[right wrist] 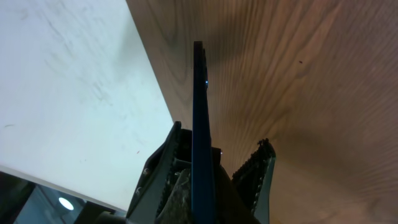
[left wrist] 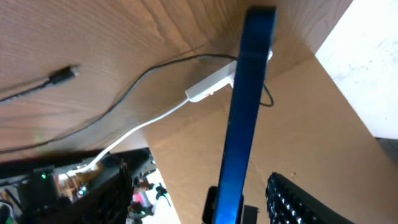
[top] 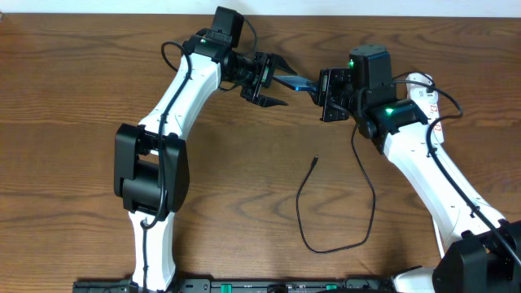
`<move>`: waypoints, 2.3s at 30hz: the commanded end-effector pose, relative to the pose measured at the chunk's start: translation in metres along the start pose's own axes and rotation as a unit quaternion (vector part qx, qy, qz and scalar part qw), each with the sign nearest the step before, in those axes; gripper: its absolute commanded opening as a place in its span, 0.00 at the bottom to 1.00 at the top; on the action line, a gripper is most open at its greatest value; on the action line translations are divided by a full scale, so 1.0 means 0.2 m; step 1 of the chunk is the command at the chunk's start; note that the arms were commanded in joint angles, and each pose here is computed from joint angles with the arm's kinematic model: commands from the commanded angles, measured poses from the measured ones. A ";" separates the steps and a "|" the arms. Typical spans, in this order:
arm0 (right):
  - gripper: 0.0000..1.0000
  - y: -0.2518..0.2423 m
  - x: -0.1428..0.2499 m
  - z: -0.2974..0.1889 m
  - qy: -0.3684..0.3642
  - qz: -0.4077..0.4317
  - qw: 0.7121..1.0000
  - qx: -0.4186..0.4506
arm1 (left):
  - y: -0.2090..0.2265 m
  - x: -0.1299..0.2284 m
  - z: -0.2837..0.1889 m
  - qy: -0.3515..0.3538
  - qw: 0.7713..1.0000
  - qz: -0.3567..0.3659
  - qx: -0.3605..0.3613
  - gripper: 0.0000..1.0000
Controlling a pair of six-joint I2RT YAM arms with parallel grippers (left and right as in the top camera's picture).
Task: Plug charger to phone and switch on socket
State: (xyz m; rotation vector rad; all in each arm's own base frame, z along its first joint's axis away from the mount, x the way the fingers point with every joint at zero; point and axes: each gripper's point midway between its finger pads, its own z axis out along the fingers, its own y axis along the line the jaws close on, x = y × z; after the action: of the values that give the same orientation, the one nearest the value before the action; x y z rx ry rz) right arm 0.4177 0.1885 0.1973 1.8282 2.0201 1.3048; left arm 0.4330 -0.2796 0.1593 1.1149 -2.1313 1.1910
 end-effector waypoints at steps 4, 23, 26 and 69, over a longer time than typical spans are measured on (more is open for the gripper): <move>0.01 0.06 0.11 -0.06 0.014 -0.004 1.000 -0.024 | -0.03 0.09 -0.04 0.024 1.000 -0.007 0.010 0.68; 0.01 0.06 0.13 -0.06 0.021 0.008 0.999 -0.023 | -0.04 0.12 -0.04 0.040 0.999 -0.002 0.014 0.42; 0.02 0.07 0.13 -0.06 0.022 0.007 0.999 -0.026 | -0.04 0.12 -0.04 0.040 0.999 -0.002 0.014 0.33; 0.99 0.15 -0.16 -0.31 0.128 -0.447 0.882 -0.080 | 0.07 -0.37 -0.27 -0.163 0.925 0.334 -0.078 0.07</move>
State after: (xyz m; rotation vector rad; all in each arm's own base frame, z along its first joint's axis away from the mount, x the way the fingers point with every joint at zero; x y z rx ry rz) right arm 0.4308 0.1154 0.2346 0.9451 2.2346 1.4233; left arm 0.4591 -0.2230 0.1310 0.8125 -2.6641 1.2099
